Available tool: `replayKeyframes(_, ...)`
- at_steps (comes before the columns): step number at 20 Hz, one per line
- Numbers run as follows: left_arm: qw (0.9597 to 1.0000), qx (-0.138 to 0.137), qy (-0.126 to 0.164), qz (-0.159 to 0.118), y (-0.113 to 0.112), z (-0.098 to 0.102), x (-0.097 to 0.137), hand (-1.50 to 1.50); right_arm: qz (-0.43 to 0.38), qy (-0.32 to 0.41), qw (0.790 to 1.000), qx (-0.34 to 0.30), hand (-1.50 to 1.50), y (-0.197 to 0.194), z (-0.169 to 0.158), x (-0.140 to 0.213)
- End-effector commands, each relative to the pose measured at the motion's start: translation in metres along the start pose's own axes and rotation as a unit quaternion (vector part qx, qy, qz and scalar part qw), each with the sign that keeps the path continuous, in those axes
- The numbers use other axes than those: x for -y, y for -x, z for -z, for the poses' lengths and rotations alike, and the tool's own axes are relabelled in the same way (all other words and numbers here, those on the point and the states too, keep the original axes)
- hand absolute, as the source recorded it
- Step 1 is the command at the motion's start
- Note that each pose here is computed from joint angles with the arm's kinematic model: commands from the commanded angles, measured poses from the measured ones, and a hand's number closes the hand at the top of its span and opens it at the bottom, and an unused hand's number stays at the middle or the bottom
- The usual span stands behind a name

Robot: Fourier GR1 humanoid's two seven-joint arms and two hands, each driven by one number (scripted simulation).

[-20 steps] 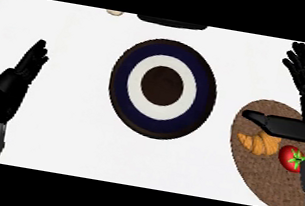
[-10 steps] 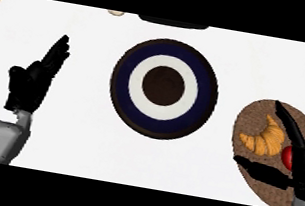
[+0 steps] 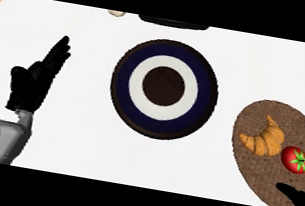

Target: Pick the tomato from the placemat and place it in the plate

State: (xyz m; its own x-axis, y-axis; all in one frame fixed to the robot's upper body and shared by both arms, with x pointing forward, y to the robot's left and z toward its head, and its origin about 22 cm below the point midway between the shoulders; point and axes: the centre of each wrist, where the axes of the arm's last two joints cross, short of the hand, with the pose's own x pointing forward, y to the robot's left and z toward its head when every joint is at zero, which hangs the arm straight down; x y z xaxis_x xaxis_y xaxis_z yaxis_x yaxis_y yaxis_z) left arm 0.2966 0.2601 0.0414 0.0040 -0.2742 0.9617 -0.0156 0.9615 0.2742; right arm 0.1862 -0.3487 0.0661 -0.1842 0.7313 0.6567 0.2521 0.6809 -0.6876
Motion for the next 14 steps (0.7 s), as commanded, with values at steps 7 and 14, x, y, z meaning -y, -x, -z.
replayKeyframes(7, 0.9999, 0.000, 0.008, 0.006, -0.006, -0.008, 0.010, 0.00, -0.140, -0.134, 0.971, -0.136, -1.50, -0.048, 0.011, 0.071)
replayKeyframes(14, 1.0000, -0.001, 0.005, -0.006, -0.004, 0.007, -0.001, 0.00, -0.150, -0.191, 0.953, -0.184, -1.50, -0.036, 0.029, 0.058)
